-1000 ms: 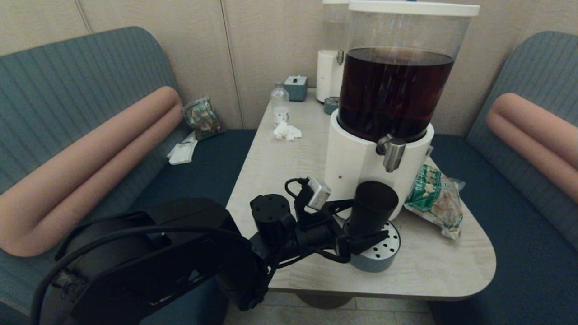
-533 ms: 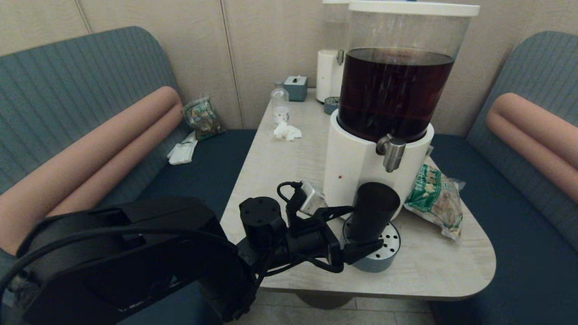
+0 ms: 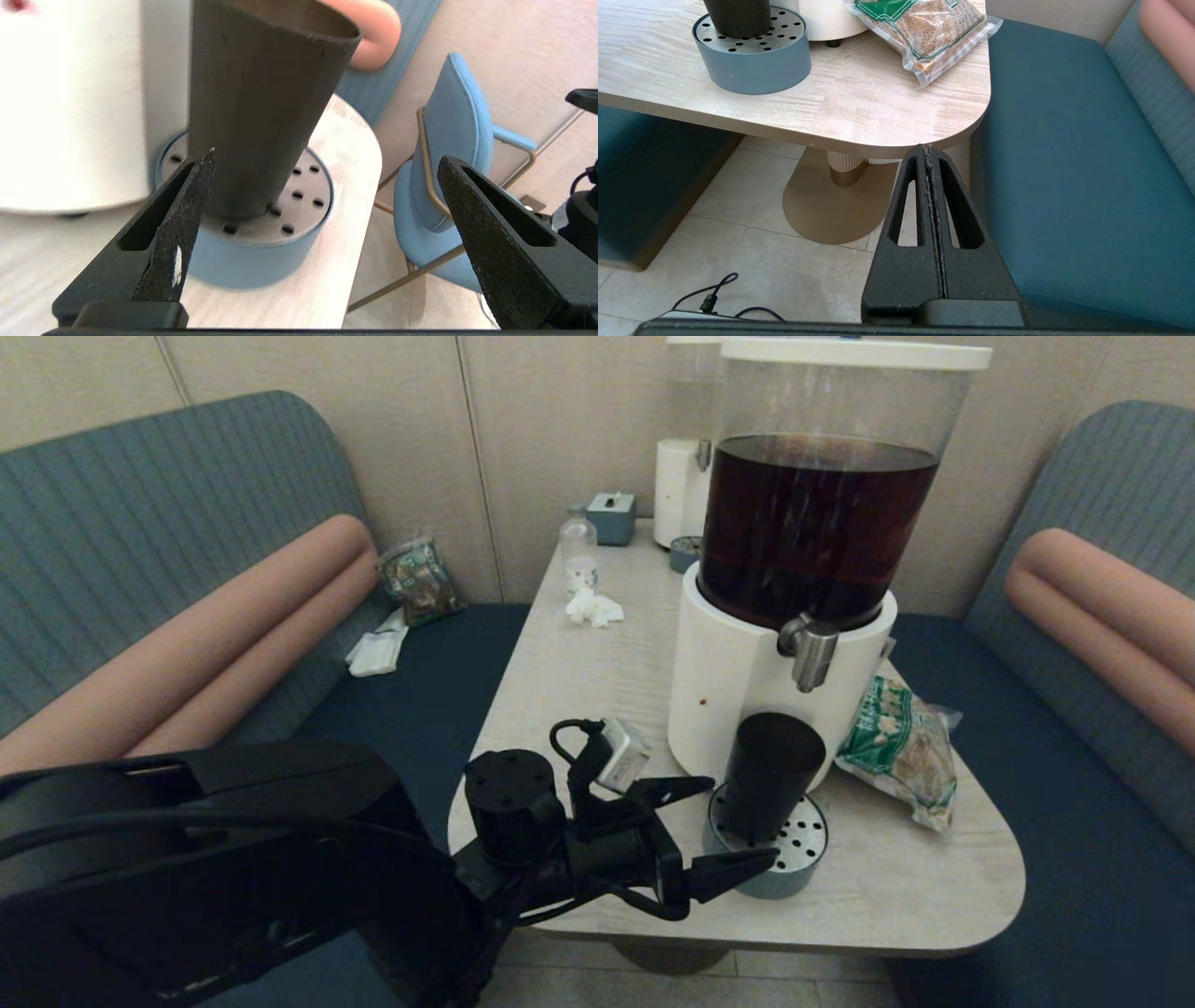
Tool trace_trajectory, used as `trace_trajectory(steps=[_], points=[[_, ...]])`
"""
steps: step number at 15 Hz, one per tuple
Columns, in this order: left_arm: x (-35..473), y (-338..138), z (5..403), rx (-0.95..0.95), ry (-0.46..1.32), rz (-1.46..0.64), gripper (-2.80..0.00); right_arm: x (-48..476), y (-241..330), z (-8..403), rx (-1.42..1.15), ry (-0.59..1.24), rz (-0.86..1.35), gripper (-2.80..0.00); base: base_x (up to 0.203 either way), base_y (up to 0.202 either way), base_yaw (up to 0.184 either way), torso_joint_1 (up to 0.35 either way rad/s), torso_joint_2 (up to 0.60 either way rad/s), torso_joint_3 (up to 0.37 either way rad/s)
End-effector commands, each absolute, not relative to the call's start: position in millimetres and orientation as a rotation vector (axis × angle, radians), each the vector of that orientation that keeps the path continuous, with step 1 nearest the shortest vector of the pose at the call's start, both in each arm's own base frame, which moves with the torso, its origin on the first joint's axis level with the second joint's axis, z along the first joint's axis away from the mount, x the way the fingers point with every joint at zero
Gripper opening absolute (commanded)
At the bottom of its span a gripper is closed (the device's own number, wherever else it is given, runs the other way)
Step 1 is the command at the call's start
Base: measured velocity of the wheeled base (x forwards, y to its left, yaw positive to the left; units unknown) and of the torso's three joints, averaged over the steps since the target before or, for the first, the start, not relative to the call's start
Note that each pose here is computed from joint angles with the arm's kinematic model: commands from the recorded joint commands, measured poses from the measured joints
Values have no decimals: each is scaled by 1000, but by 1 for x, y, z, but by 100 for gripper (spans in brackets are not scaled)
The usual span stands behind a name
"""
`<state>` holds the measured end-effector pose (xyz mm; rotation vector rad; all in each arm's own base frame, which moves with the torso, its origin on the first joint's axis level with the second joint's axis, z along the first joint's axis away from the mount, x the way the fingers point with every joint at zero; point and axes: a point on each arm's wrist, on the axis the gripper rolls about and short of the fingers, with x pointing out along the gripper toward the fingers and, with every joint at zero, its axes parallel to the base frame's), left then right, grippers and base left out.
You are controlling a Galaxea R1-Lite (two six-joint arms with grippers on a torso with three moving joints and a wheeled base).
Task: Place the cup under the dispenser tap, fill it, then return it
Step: Place it under the water dispenser
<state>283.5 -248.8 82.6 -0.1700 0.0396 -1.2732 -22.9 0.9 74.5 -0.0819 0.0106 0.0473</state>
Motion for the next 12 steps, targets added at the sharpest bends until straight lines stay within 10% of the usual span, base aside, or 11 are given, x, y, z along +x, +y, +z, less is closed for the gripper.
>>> trace_trajectory(steps=[1, 8, 9, 12], points=[[278, -240, 88, -168, 39, -1267, 0, -23, 1, 74, -83, 9, 48, -280, 0, 0, 0, 0, 0, 0], [239, -188, 124, -168, 26, -1208, 0, -23, 1, 74, -83, 9, 48, -280, 0, 0, 0, 0, 0, 0], [234, -177, 131, -170, 10, -1188, -280, -23, 1, 74, -83, 9, 48, -280, 0, 0, 0, 0, 0, 0], [216, -146, 158, -178, -75, -1109, -280, -23, 1, 74, -83, 9, 48, -280, 0, 0, 0, 0, 0, 0]])
